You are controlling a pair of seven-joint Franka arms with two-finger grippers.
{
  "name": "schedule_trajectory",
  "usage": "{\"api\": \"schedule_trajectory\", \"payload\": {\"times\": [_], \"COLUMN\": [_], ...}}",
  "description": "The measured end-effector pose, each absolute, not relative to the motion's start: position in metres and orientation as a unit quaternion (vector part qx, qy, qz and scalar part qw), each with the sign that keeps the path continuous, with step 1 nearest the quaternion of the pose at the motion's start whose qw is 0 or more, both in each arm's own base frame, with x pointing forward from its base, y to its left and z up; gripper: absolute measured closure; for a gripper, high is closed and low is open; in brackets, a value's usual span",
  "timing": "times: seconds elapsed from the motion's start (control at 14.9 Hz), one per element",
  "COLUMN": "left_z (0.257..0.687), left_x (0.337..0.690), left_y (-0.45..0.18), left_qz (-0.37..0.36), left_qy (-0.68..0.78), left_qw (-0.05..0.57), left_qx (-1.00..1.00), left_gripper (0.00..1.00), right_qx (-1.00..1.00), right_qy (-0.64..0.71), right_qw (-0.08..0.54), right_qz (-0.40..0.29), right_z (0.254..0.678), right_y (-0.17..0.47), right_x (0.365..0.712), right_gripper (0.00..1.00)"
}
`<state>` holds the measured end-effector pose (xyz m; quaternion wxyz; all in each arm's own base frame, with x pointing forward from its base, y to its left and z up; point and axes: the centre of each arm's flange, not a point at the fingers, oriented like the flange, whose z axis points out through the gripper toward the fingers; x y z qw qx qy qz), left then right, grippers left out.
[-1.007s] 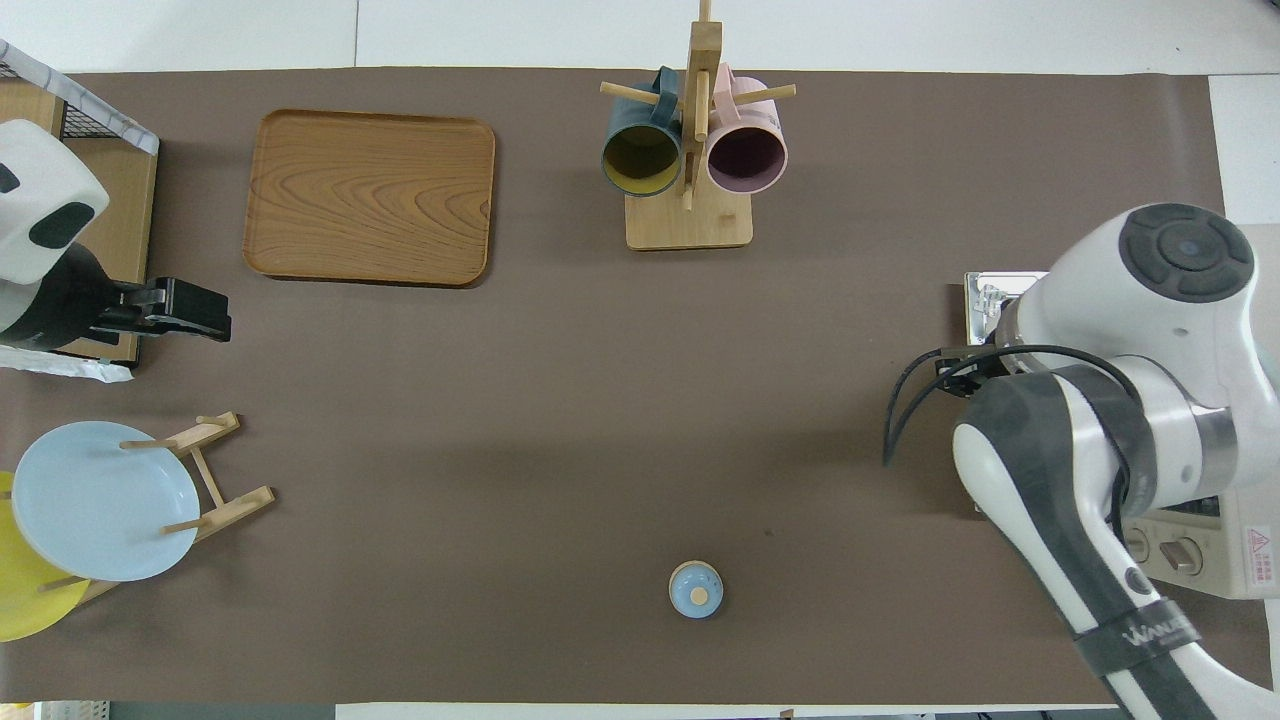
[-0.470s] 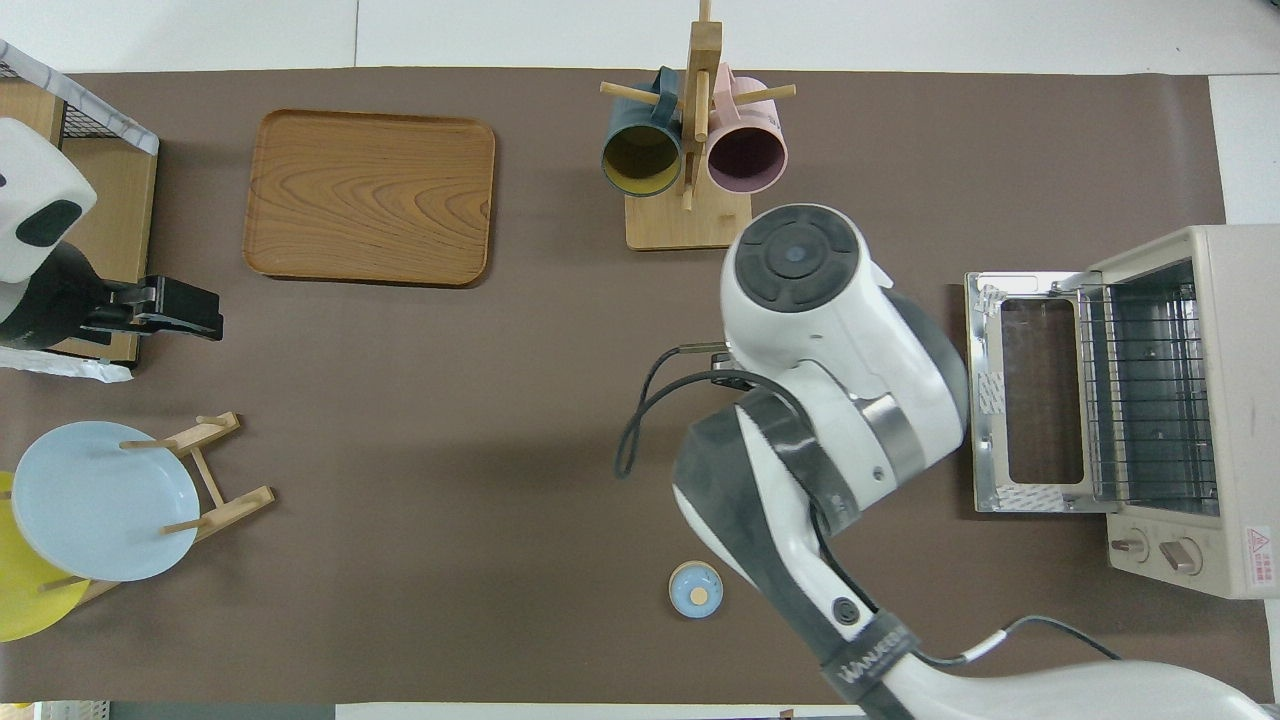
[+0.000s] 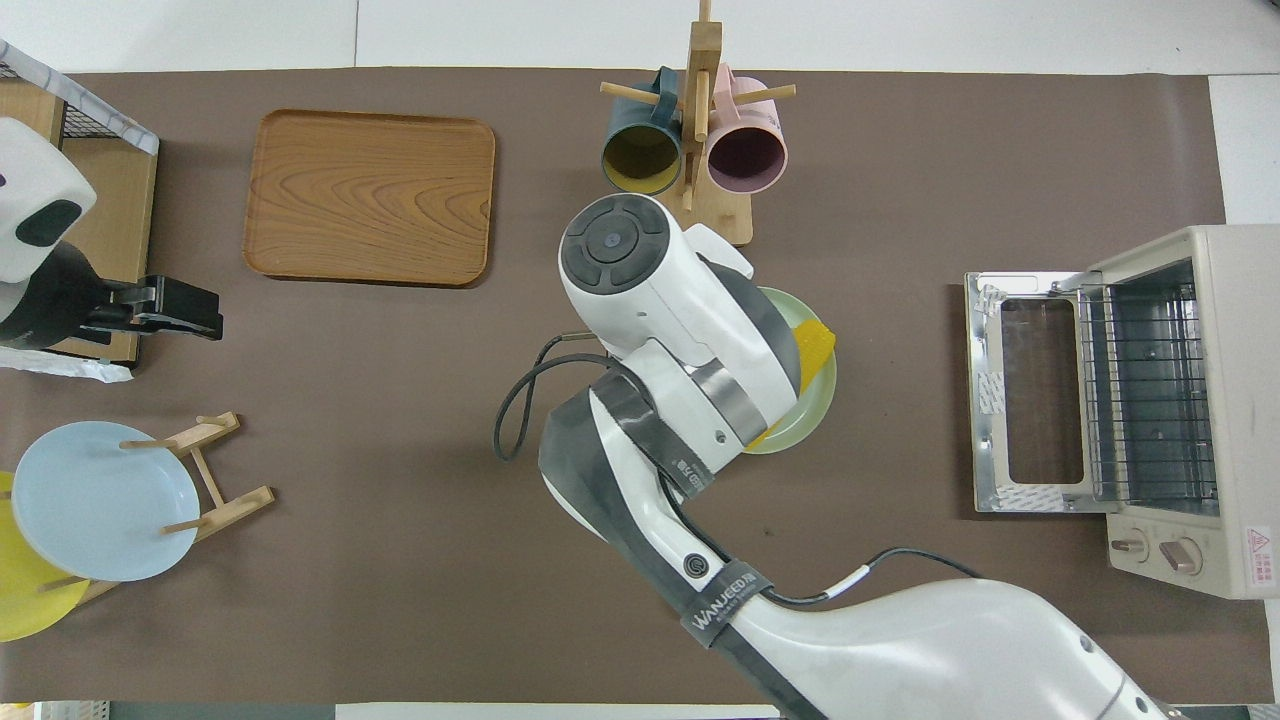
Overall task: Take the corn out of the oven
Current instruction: 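Pull the plate with corn out and onto the table center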
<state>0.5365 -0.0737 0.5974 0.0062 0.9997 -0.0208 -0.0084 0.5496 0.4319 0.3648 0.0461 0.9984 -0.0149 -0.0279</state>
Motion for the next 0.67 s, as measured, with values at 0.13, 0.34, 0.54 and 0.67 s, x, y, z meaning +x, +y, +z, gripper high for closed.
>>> {"api": "schedule_trajectory", "payload": {"times": [0.13,0.34,0.54,0.67], "left_z": [0.598,0.598,0.599,0.600], "left_x": [0.538,0.539,0.540,0.540], "left_y": [-0.070,-0.064,-0.064,-0.065], "left_qz": [-0.006,-0.002,0.002,0.004], "left_qy": [-0.017,-0.012,-0.012,-0.013], "left_qw": [0.006,0.007,0.007,0.007], "left_qx": [1.000,1.000,1.000,1.000], "left_gripper": [0.00,0.00,0.00,0.00], "right_qx": [0.999,1.000,0.998,0.997], "right_qy": [-0.015,-0.016,-0.052,-0.067], "right_qw": [0.035,0.013,-0.017,-0.046], "right_qz": [-0.025,-0.024,-0.017,-0.011], "right_z": [0.351,0.339,0.334,0.342], "right_y": [0.448,0.459,0.459,0.463], "right_x": [0.540,0.530,0.531,0.533], "right_gripper": [0.97,0.97,0.97,0.84]}}
